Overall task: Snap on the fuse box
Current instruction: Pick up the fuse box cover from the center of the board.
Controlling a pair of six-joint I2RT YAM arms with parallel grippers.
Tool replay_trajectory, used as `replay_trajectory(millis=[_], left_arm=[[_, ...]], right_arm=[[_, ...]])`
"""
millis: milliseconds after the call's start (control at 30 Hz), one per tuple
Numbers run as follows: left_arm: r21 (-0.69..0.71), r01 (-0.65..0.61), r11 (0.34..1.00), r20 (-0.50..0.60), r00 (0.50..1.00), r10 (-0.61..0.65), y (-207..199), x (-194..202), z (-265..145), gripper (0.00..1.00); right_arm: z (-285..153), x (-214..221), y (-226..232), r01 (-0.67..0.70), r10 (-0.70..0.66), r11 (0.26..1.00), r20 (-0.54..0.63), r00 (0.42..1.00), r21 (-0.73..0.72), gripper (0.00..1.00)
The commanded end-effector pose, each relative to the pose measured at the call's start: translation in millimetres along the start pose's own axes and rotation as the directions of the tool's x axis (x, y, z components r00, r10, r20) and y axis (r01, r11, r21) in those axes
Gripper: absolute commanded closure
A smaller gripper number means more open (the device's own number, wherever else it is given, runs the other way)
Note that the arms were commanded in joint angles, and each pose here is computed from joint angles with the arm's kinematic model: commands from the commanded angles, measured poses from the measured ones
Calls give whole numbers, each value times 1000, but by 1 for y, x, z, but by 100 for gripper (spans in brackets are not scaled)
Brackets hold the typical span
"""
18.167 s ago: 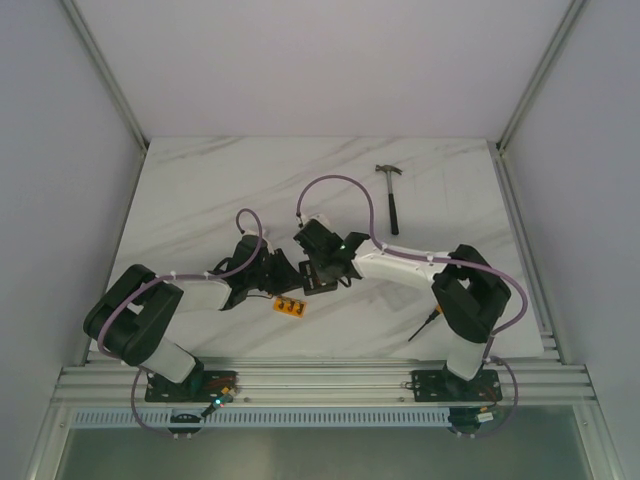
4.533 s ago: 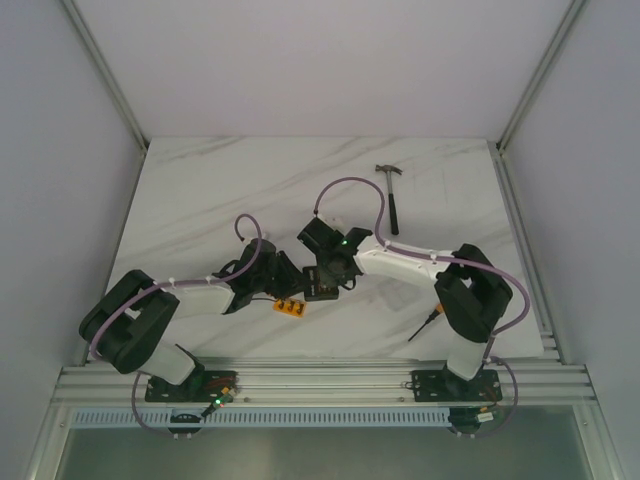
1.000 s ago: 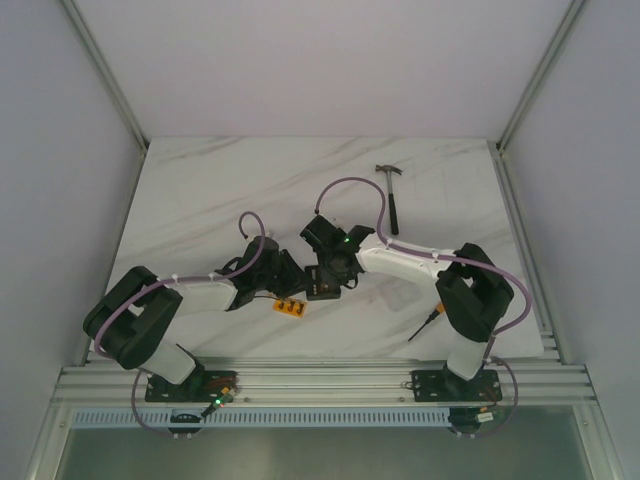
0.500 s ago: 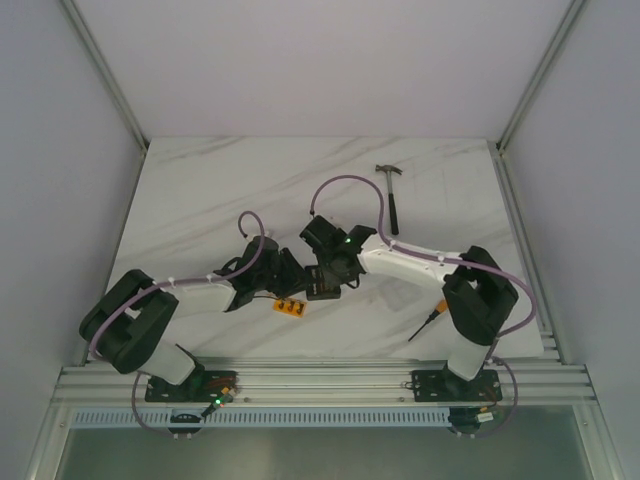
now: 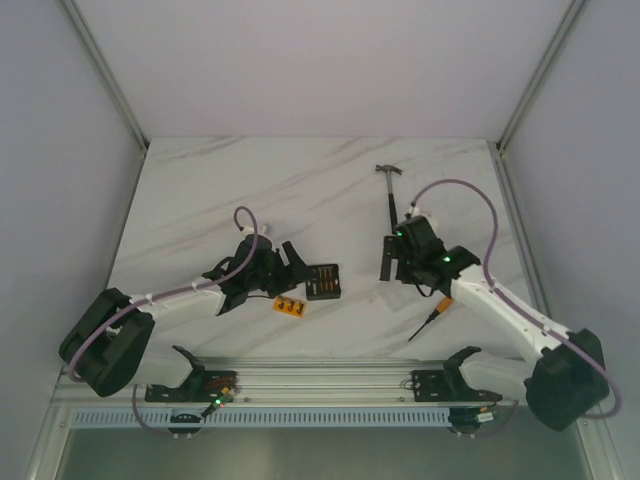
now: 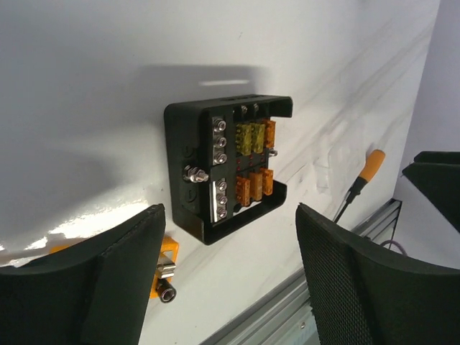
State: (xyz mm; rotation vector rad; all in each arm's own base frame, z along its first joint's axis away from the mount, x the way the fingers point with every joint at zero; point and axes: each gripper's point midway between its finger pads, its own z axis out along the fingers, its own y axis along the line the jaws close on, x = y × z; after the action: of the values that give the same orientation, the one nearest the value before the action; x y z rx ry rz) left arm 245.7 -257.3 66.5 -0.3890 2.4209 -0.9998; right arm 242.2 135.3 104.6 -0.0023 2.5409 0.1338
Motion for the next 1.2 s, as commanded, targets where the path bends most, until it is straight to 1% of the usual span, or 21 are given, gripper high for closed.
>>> replay_trajectory(millis=[0, 67, 167, 300, 433, 500, 600, 700, 767, 900, 967, 1067, 1133, 1167], left_arm=[[-26, -71, 997, -63, 996, 69, 12, 13, 0, 16], [-31, -84, 996, -77, 994, 81, 14, 15, 0, 15], [-32, -86, 996, -89, 993, 82, 16, 18, -1, 13], [-32, -87, 996, -94, 992, 83, 17, 20, -2, 11], [-37, -84, 996, -102, 992, 80, 18, 22, -1, 11], [-37, -82, 996, -104, 992, 77, 17, 23, -1, 11], [-42, -74, 996, -99, 993, 70, 18, 22, 0, 11], [-44, -69, 997, -98, 993, 64, 17, 22, 0, 11], [-49, -62, 997, -95, 994, 57, 18, 22, 0, 11], [-61, -48, 997, -90, 995, 42, 21, 22, 1, 10], [-60, -45, 997, -85, 996, 40, 20, 21, 0, 11], [-57, -43, 997, -81, 996, 39, 19, 21, -1, 11], [-61, -42, 997, -79, 996, 37, 20, 20, -1, 11], [-61, -44, 997, -81, 996, 39, 20, 21, -1, 11]], right_arm=[[4, 1, -20, -123, 126, 991, 46, 991, -59, 7], [10, 4, -32, -183, 187, 980, 45, 981, -78, 7], [18, 13, -39, -289, 292, 949, 7, 956, -123, 7], [27, 32, -49, -388, 389, 915, -13, 921, -109, 7], [39, 53, -44, -417, 409, 896, -78, 909, -152, 9], [44, 60, -36, -424, 408, 887, -118, 905, -182, 12], [45, 59, -21, -438, 416, 857, -139, 899, -271, 18], [44, 52, -7, -447, 427, 826, -135, 894, -344, 20], [45, 47, 0, -439, 422, 816, -132, 897, -375, 21], [49, 46, 19, -417, 384, 805, -165, 909, -423, 25], [48, 49, 27, -378, 329, 811, -186, 926, -447, 26], [41, 63, 37, -295, 195, 821, -246, 949, -489, 27], [38, 73, 34, -253, 129, 839, -276, 952, -481, 30], [38, 74, 28, -235, 118, 858, -270, 956, -456, 31]])
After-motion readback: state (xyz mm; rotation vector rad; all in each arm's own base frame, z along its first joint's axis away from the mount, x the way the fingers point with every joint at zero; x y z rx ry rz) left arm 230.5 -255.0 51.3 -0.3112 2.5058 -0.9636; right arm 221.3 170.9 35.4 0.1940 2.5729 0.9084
